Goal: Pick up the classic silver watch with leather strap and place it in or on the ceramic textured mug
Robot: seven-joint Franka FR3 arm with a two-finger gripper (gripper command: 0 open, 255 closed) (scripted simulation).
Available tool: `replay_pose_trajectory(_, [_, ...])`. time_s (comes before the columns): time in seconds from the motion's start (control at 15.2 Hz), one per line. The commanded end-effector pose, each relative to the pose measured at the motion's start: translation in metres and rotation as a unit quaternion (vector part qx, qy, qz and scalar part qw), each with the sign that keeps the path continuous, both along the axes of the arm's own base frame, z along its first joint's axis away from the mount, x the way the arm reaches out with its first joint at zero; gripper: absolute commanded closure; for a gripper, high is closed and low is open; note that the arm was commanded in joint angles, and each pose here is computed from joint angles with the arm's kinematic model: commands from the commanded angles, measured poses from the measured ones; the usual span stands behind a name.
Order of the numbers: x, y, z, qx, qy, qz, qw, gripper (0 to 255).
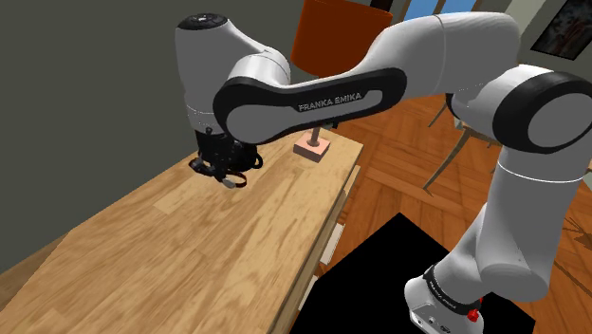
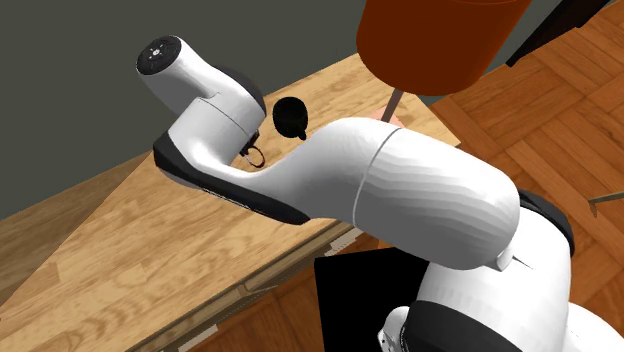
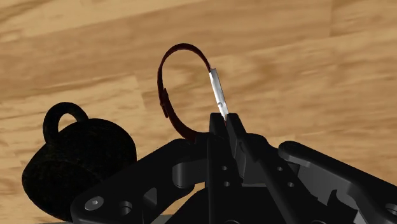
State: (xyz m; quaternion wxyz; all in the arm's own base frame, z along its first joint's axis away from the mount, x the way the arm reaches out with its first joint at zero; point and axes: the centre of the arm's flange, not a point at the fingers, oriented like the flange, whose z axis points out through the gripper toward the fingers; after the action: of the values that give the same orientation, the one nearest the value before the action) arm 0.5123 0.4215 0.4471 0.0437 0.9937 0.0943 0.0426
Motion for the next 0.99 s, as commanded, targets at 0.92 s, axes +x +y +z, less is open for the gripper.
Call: replay_pose_trajectory(0.92, [0.031,-0.025,0.071,0.000,0.000,0.000,1.0000,255])
